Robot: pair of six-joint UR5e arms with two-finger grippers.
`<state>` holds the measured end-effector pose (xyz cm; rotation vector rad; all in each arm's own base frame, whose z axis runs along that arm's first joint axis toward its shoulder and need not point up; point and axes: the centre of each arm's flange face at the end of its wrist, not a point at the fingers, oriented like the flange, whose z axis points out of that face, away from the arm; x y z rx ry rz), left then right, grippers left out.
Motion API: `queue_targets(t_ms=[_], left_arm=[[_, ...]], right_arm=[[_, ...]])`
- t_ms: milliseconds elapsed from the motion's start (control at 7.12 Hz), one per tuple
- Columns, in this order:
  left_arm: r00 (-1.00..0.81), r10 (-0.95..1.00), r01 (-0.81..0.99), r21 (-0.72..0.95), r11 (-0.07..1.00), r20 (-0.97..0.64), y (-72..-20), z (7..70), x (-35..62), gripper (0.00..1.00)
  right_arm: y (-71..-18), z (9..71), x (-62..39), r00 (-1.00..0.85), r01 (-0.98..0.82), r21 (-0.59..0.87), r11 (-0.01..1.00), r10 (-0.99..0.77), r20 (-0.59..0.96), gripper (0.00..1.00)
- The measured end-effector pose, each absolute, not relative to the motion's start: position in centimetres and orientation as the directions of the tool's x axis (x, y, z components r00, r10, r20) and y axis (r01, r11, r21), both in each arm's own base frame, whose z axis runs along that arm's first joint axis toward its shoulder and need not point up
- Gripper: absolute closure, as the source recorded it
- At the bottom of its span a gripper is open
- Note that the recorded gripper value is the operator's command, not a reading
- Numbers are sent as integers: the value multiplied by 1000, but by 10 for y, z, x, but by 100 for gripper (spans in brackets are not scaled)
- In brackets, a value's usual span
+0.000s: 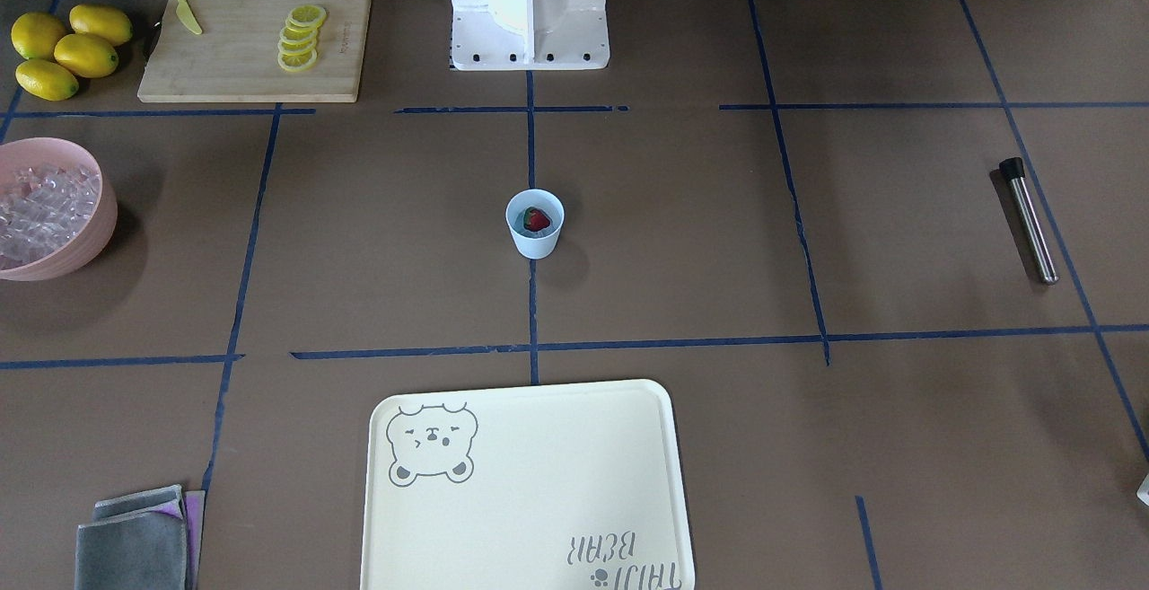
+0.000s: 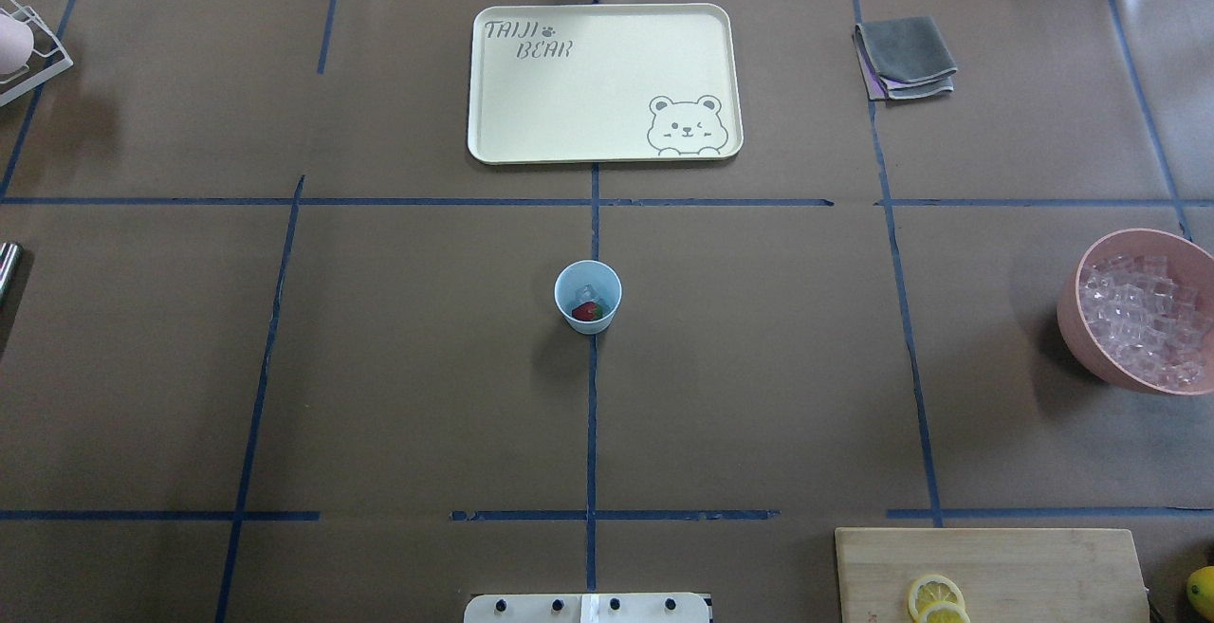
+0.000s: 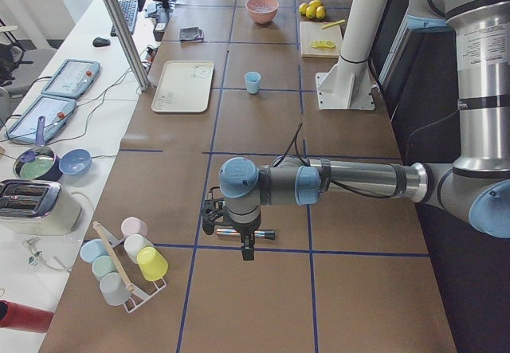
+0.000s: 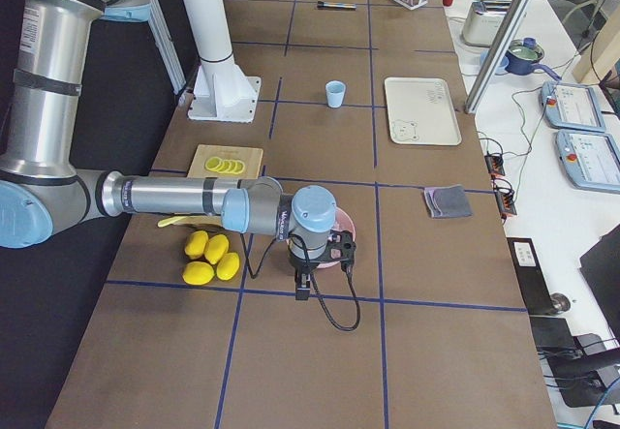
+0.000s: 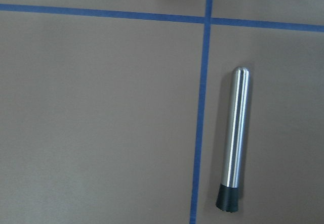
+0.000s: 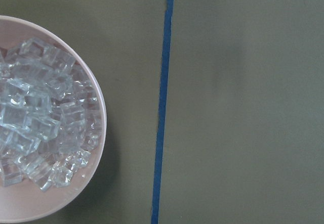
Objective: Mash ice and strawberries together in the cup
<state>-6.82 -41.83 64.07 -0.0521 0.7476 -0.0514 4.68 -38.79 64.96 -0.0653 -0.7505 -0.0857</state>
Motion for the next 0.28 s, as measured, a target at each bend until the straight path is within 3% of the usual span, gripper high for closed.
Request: queue_targets(t_ms=[281], left_arm=[[732,-39,24,-31,999,-680,-421,624,-67,0]], right_arm=[[-388,650,47,729,101,-30,994,-53,683,0]])
